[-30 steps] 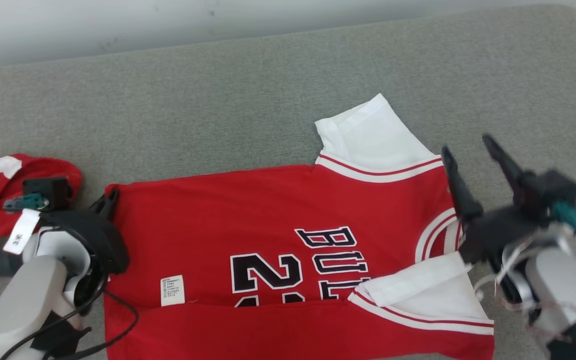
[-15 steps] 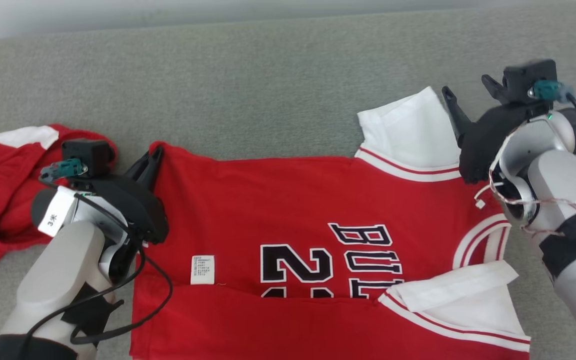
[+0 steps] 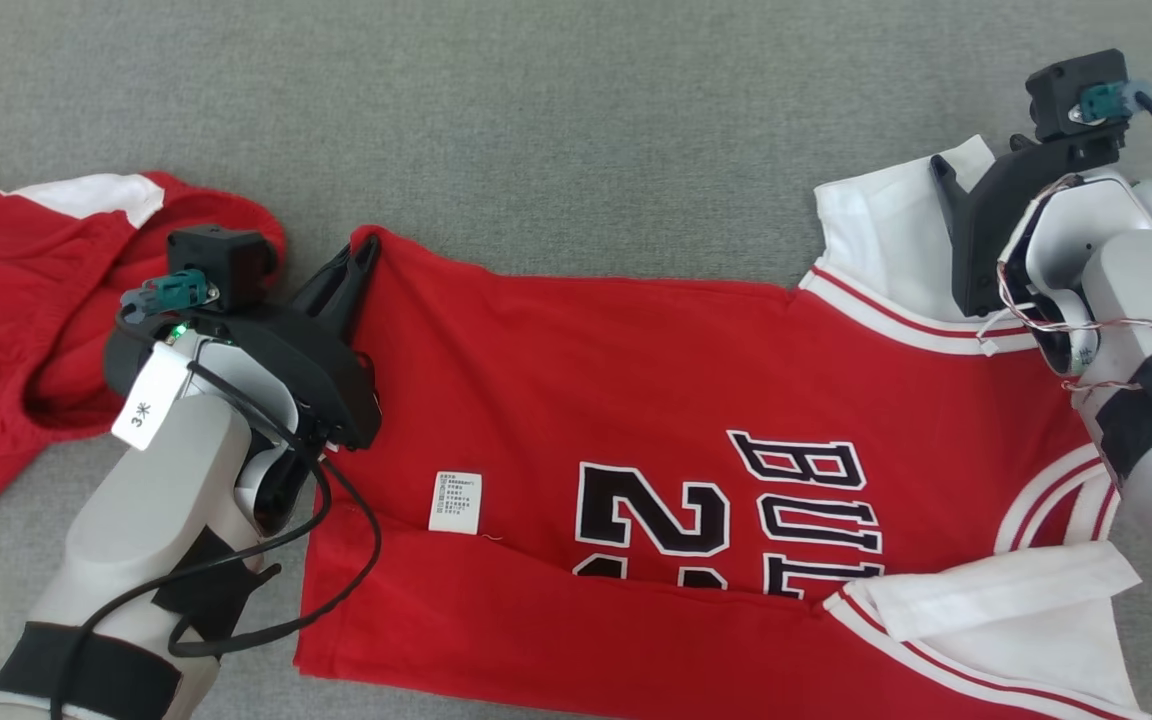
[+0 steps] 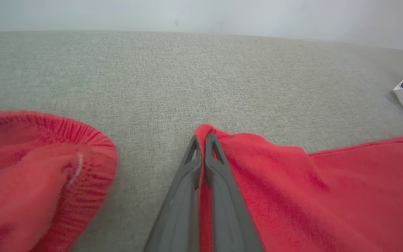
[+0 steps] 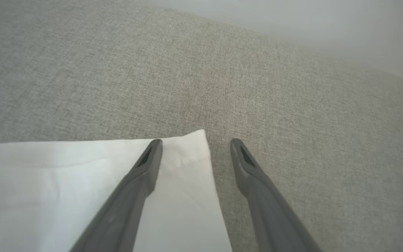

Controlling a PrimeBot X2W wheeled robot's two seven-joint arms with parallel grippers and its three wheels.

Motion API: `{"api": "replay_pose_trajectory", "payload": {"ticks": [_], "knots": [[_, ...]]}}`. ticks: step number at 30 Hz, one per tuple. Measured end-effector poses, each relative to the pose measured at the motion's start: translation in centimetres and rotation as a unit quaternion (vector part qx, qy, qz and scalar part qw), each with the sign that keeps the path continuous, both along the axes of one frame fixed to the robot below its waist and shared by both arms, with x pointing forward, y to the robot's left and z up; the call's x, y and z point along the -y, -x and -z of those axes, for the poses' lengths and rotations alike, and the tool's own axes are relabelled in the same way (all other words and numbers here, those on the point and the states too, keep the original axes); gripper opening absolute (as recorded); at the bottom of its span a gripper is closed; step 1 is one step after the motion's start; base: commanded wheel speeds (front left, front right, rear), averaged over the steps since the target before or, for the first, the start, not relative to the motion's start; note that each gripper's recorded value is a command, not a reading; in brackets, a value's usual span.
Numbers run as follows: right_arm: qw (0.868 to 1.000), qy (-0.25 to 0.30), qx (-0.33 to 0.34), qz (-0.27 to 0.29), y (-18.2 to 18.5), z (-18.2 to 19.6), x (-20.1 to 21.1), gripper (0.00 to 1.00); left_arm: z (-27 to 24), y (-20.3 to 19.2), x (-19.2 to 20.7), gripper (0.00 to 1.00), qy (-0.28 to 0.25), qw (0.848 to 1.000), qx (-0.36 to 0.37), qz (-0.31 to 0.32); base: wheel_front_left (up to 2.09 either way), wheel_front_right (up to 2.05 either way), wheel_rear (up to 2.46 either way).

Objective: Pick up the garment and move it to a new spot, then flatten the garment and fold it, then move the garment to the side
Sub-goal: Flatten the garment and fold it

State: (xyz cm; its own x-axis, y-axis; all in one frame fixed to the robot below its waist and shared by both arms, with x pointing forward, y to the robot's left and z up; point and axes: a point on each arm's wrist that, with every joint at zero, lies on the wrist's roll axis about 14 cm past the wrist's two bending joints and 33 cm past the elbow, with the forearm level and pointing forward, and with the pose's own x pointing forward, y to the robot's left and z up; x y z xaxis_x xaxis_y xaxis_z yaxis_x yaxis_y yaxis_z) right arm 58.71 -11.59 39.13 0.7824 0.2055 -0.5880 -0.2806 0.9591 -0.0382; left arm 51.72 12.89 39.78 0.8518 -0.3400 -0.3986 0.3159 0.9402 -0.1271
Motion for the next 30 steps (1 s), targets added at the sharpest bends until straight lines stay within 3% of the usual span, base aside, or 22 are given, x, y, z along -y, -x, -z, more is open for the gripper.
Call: {"api": "replay_pose_trajectory", "payload": {"ticks": [1,2,4,15,30], "knots": [[1.0,0.003,-0.011,-0.007,-0.1,0.7,-0.7,0.98,0.4,0.1,-0.4,0.0,0.0,1.0,-0.003,-0.005,0.0,0.0,0.0],[1.0,0.004,-0.015,-0.009,-0.3,0.9,-1.0,0.8,0.5,0.2,-0.6,0.0,0.005,1.0,-0.006,-0.01,0.0,0.0,0.0],[1.0,0.005,-0.018,-0.013,-0.3,1.0,-1.2,0.0,0.7,0.3,-0.7,0.0,0.006,1.0,-0.01,-0.012,0.0,0.0,0.0],[0.999,0.011,-0.024,-0.028,-0.5,1.4,-1.6,0.0,1.5,0.6,-1.4,0.0,0.004,1.0,-0.015,-0.016,0.0,0.0,0.0],[0.996,-0.004,0.086,-0.012,-2.1,-4.3,0.6,0.0,-0.5,0.3,-2.0,0.0,0.01,0.999,0.013,-0.027,0.0,0.0,0.0]]}}
